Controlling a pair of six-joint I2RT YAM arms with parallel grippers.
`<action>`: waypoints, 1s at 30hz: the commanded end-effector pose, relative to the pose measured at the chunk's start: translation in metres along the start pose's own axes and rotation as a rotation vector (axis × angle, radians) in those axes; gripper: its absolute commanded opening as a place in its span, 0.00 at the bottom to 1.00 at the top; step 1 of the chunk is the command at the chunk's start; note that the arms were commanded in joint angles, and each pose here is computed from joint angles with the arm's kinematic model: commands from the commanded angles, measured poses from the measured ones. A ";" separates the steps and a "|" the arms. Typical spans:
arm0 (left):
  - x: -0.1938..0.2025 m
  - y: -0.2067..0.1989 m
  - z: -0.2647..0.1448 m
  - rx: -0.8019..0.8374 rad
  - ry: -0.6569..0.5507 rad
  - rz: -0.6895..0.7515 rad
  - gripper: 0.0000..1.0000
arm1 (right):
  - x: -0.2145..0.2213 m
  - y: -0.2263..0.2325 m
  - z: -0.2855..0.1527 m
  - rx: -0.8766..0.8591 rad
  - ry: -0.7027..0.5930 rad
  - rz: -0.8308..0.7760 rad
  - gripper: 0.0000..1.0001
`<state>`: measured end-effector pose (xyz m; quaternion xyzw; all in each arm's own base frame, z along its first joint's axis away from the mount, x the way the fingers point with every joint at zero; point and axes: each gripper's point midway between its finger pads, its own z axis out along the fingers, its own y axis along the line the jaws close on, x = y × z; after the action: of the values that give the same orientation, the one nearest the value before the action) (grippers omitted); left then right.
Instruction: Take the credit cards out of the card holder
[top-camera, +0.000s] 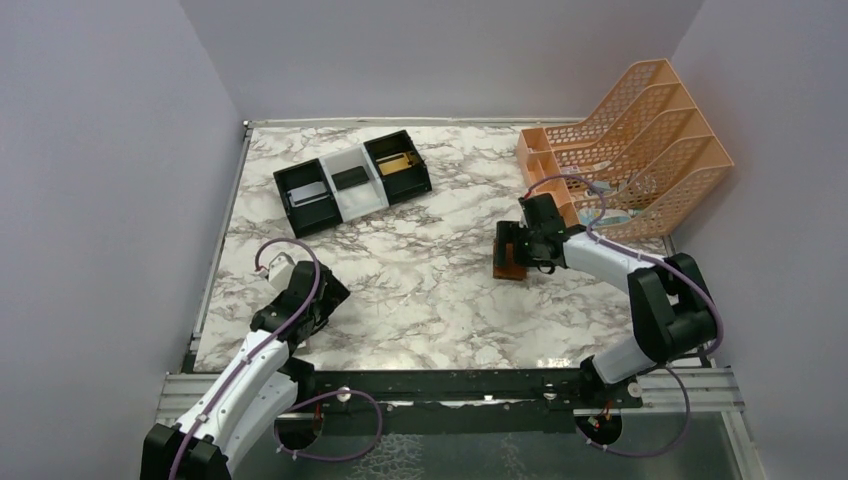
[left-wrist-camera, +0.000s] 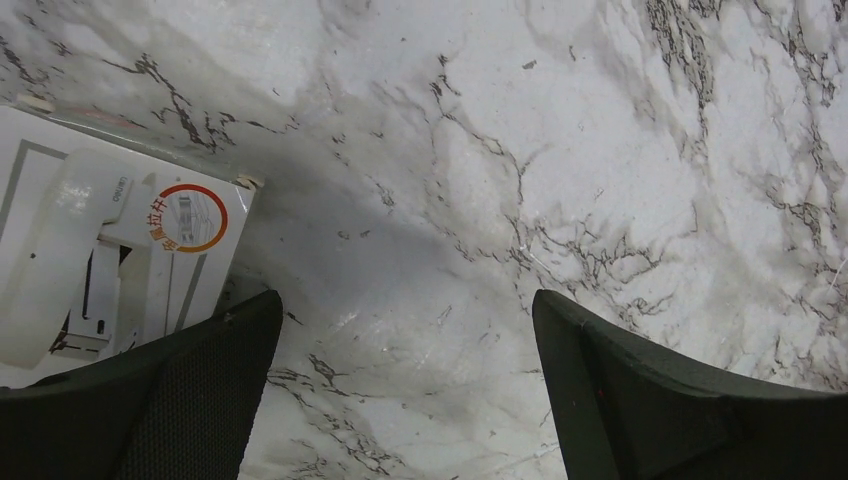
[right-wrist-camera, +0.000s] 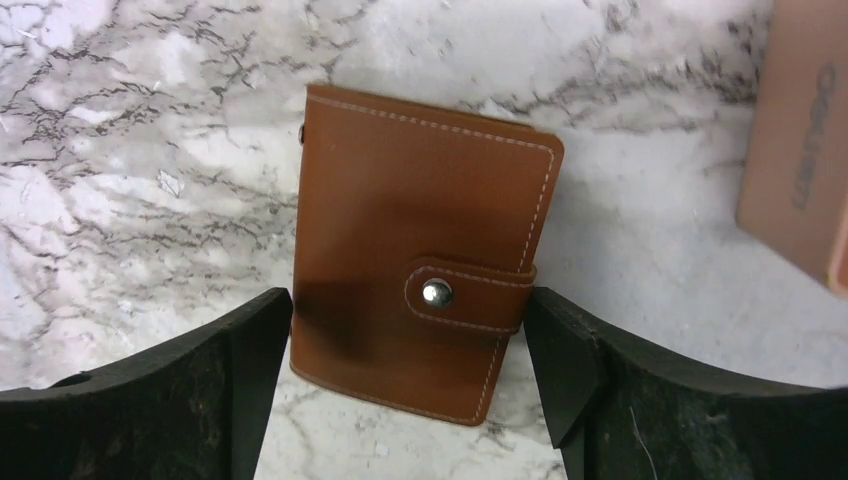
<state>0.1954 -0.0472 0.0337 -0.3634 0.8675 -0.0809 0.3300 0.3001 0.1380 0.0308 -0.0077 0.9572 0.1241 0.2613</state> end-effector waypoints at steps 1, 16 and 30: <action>-0.023 0.006 -0.004 -0.054 -0.091 0.022 0.99 | -0.016 0.008 0.012 0.083 -0.042 -0.096 0.85; -0.021 -0.085 -0.033 0.382 -0.002 0.167 0.99 | 0.079 0.138 0.020 -0.112 0.075 -0.497 0.75; -0.020 -0.086 -0.036 0.402 -0.005 0.157 0.99 | -0.047 0.220 -0.064 -0.244 -0.395 -0.421 0.96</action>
<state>0.2291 -0.0933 0.0937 -0.2375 0.8647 -0.2059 0.3917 0.2500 0.3288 0.1288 -0.2509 0.8620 0.2184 0.3825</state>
